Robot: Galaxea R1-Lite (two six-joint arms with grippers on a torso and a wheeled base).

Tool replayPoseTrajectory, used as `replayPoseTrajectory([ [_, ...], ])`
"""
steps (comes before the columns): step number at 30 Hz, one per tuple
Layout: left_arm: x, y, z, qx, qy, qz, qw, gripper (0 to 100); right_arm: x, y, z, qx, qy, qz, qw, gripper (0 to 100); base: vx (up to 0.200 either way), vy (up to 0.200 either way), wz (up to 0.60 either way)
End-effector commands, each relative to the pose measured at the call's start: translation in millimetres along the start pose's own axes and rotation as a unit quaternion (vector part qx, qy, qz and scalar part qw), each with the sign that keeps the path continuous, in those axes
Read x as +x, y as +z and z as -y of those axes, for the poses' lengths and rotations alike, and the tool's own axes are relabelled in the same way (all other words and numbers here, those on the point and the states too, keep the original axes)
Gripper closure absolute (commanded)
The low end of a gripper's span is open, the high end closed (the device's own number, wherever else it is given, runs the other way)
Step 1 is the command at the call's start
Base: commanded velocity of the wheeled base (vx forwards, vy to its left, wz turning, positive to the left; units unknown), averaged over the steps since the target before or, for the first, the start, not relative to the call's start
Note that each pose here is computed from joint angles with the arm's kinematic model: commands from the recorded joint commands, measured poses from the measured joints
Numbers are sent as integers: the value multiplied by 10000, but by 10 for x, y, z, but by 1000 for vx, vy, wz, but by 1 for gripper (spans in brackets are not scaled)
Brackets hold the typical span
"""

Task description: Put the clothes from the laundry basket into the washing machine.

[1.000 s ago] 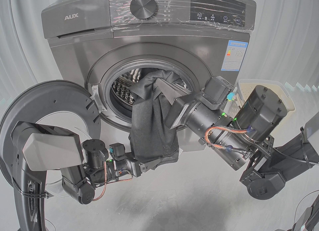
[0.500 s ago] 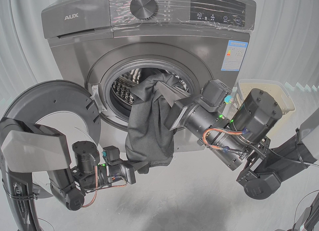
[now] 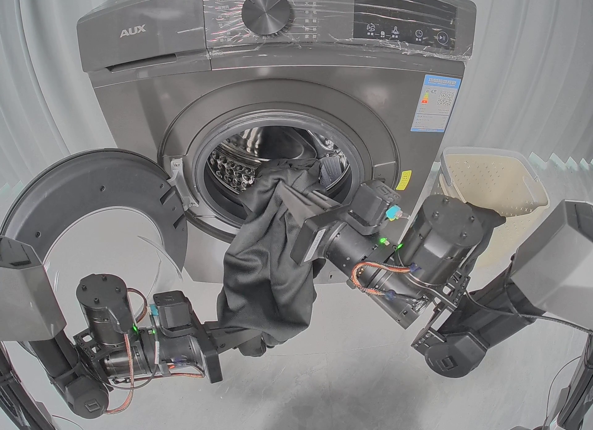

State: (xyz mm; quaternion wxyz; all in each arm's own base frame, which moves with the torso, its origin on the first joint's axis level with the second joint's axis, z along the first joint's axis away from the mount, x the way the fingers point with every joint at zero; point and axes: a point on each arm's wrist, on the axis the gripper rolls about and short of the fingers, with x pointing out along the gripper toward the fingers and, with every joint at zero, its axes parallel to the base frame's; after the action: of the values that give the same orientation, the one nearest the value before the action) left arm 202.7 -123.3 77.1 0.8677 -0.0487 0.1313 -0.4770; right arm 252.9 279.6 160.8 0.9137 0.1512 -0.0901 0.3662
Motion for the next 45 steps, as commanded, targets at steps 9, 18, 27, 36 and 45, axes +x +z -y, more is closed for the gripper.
replayPoseTrajectory([
  [9, -94, 370, 102, 336, -74, 797, 9962, 100, -125, -410, 85, -142, -112, -708, 9973, 0, 0, 0, 0],
  [18, -45, 488, 51, 200, 136, 1072, 9939, 100, -225, -479, 121, -171, -178, -942, 9952, 0, 0, 0, 0],
  [27, -74, 585, 64, 173, 149, 1285, 9915, 100, -345, -600, 226, -163, -355, -1269, 9911, 0, 0, 0, 0],
  [36, -79, 641, 24, 183, 225, 1403, 9897, 100, -813, -811, 349, -229, -448, -2149, 9753, 0, 0, 0, 0],
  [45, -47, 725, 2, 213, 499, 1629, 9852, 100, -1172, -1010, 347, -224, -226, -3017, 9529, 0, 0, 0, 0],
])
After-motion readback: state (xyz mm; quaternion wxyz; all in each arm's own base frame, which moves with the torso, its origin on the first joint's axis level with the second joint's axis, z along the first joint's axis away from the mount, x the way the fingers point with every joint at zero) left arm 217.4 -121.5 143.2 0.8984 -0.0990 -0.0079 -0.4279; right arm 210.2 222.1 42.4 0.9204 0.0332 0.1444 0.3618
